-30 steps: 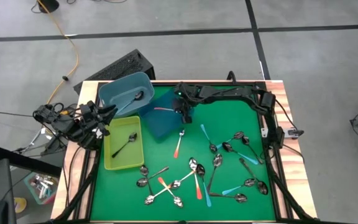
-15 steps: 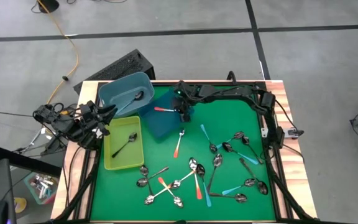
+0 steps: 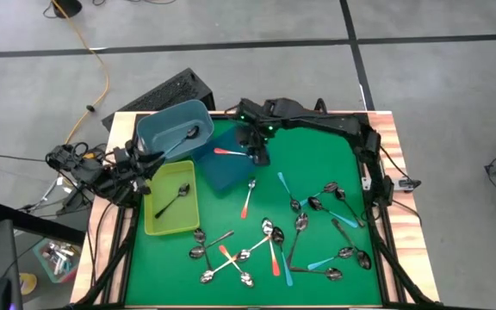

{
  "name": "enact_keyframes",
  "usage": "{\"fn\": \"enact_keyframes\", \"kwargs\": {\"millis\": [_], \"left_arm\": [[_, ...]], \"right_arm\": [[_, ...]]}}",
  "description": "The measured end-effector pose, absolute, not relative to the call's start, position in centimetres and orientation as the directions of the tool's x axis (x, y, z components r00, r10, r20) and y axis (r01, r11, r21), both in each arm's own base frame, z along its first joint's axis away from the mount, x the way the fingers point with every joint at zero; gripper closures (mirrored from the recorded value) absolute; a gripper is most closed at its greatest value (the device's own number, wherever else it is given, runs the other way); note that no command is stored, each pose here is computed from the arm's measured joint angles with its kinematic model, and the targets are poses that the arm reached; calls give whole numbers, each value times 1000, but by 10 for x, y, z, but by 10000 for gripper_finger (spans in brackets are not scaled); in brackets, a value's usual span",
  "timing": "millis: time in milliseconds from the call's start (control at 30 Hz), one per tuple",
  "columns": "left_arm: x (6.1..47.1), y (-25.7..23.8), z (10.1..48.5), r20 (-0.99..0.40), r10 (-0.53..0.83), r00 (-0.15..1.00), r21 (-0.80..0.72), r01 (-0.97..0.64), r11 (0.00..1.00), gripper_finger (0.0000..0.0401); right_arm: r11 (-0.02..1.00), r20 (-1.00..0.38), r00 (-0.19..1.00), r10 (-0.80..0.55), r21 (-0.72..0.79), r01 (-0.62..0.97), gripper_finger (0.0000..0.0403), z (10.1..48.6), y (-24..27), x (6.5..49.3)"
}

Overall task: Sort silverware by color (type)
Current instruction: Put the black spoon into the green bin

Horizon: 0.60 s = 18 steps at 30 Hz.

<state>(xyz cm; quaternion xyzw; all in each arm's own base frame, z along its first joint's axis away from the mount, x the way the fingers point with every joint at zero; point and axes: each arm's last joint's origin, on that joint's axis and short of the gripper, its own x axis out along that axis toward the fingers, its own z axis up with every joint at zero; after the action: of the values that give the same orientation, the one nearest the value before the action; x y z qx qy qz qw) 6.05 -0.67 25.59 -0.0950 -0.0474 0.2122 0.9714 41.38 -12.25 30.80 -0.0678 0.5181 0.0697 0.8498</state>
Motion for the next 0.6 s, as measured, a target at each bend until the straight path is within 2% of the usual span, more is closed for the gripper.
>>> {"fn": "enact_keyframes", "kwargs": {"millis": [167, 400, 500, 600], "left_arm": [[67, -14, 255, 38, 257, 966, -165, -247, 955, 300], [89, -31, 262, -76, 87, 993, -139, -97, 986, 300], [100, -39, 271, -167, 37, 985, -124, -58, 991, 300], [110, -45, 280, -304, 17, 952, -107, -52, 993, 300]], "right_arm": [[980, -928, 361, 98, 27, -195, 234, 329, -93, 405], [968, -961, 237, 143, 86, -236, 239, 336, -61, 395], [970, -972, 173, 157, 120, -211, 239, 336, -52, 390], [975, -971, 175, 162, 129, -182, 239, 339, -44, 389]]}}
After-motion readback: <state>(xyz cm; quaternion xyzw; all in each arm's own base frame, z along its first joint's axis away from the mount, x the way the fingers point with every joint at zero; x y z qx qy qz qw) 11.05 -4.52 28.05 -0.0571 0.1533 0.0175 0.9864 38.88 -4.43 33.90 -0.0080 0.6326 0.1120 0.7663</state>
